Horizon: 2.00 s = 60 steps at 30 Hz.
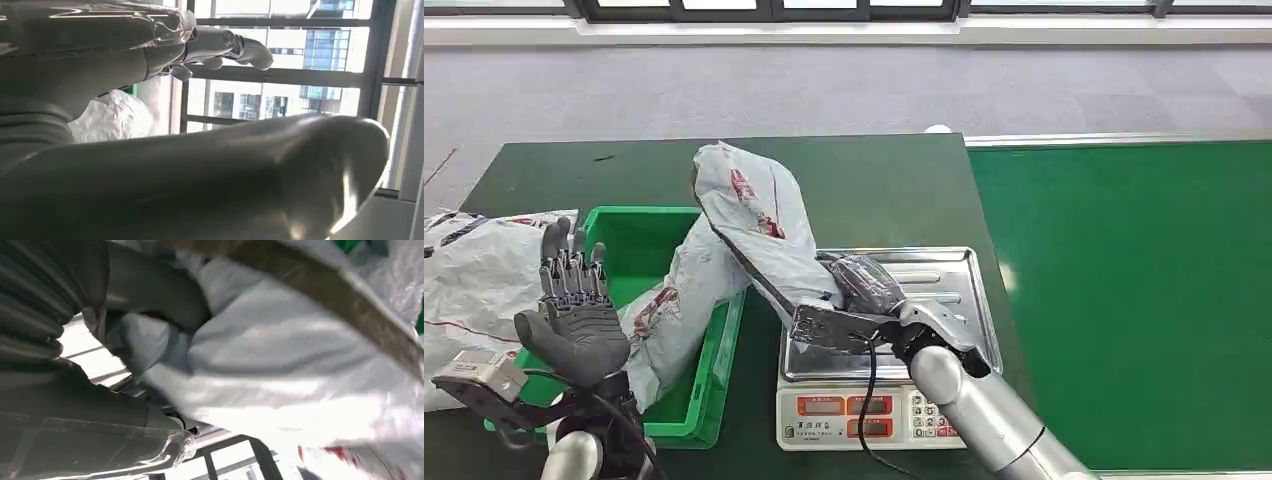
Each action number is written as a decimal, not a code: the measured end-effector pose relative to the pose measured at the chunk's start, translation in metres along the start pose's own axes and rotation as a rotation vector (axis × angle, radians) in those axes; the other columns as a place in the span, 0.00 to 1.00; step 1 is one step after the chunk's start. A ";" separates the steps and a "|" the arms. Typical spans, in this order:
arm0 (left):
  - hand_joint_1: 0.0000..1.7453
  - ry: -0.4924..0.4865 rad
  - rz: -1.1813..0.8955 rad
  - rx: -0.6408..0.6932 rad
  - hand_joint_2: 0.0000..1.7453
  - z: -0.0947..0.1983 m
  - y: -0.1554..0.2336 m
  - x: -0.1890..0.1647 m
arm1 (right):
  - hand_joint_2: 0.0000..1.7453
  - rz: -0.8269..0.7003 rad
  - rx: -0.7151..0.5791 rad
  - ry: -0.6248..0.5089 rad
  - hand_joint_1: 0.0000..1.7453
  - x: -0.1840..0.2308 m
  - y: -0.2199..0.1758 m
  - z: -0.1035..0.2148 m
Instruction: Moved the parcel from conveyor to table for the left to box.
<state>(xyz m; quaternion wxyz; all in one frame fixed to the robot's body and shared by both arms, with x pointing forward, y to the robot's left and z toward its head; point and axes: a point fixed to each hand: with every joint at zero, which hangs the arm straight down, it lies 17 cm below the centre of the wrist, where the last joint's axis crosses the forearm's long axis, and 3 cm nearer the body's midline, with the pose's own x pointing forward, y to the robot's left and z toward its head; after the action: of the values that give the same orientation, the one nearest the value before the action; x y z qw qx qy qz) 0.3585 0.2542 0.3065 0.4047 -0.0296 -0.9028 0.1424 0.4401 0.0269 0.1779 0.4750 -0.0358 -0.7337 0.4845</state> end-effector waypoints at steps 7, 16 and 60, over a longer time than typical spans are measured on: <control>0.00 -0.005 -0.036 -0.036 0.00 0.004 -0.006 0.003 | 1.00 0.057 -0.064 -0.001 0.00 0.005 -0.018 0.002; 0.00 0.012 -0.106 -0.050 0.00 0.007 -0.011 -0.001 | 1.00 0.036 -0.165 -0.085 0.00 0.037 -0.051 0.018; 0.00 0.043 -1.076 -1.437 1.00 0.085 -0.150 -0.227 | 1.00 -0.242 -0.509 -0.542 0.00 0.113 -0.129 0.117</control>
<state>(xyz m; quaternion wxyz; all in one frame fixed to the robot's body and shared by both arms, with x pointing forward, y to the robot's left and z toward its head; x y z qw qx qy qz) 0.4578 0.0527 0.1309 0.3174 0.1485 -0.6580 -0.6666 0.3453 -0.0621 0.3392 0.2935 0.0638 -0.9283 0.2194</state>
